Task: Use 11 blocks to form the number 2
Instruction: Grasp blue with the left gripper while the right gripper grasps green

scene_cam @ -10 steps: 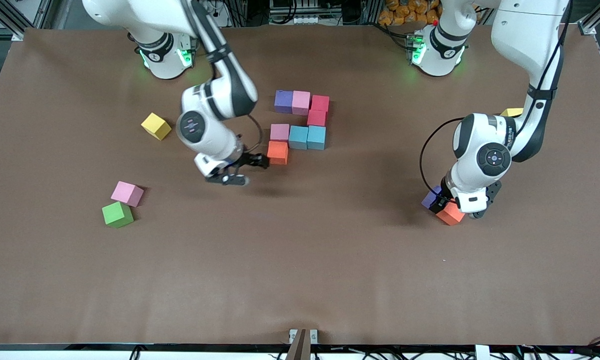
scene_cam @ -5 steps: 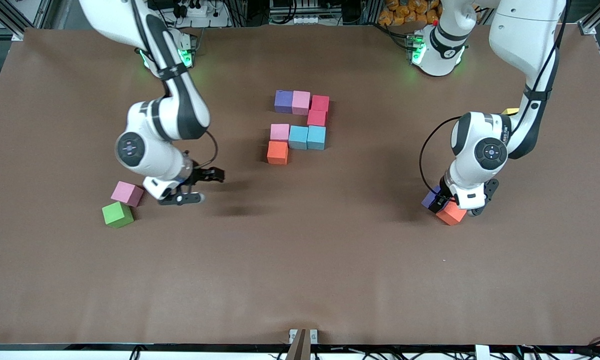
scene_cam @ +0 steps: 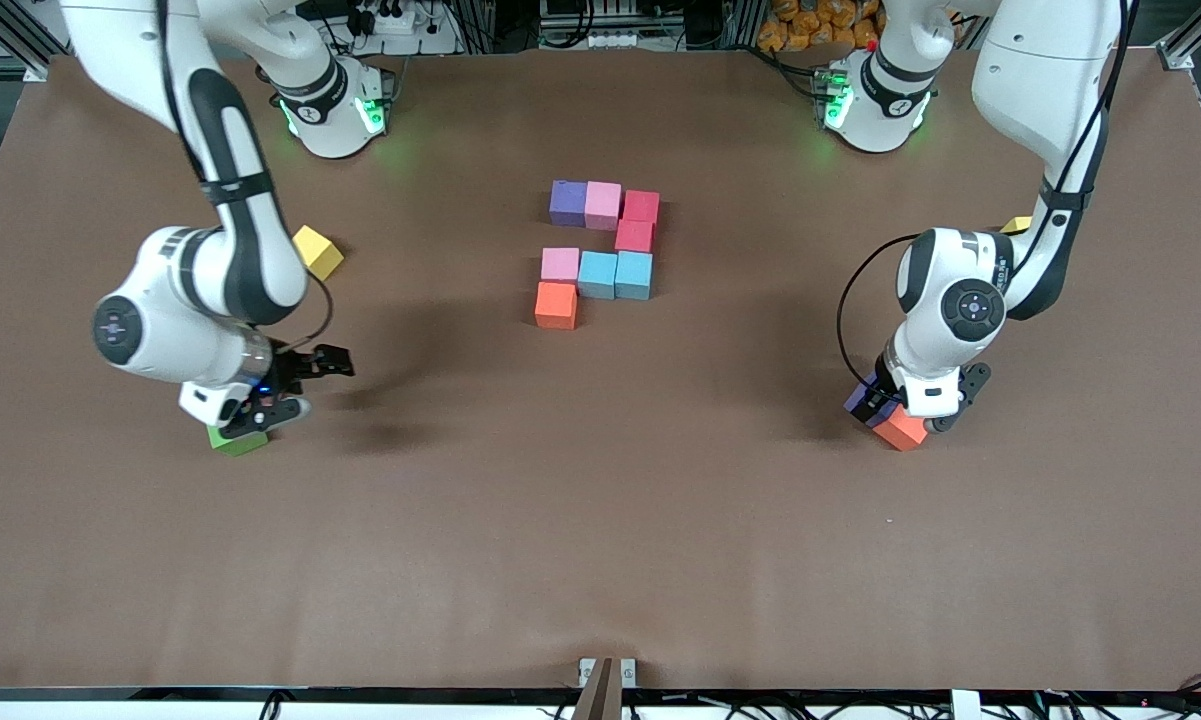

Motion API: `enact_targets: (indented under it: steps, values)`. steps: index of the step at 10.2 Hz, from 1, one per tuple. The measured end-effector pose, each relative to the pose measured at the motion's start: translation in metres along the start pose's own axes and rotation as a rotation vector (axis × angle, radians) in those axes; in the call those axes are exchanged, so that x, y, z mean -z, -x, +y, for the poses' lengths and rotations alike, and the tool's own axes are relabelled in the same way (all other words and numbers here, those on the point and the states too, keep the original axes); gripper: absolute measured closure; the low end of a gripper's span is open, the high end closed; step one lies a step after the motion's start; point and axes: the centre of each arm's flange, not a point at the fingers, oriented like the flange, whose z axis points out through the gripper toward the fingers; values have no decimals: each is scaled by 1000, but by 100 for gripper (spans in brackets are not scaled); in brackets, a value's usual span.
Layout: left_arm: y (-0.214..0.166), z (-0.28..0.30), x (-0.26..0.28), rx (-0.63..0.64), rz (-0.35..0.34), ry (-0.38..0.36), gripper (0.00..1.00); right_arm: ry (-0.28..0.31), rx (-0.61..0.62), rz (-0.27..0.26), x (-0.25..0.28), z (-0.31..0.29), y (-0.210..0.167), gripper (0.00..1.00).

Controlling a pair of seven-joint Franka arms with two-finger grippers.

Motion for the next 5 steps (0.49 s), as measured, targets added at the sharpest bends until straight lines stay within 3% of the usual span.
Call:
enact_targets:
  steps: [1,2,3,5]
  values:
    - [1,0,-4,-29,-3,-5,10,19,26,0,5,18,5,0]
    - [4,2,-6,-61,-3,-4,22,38,21,-1,11,37,12,0]
    - [6,7,-4,-89,3,4,41,44,-5,-1,15,56,20,0]
    - [13,23,5,-119,19,27,41,43,-79,-12,8,90,42,0]
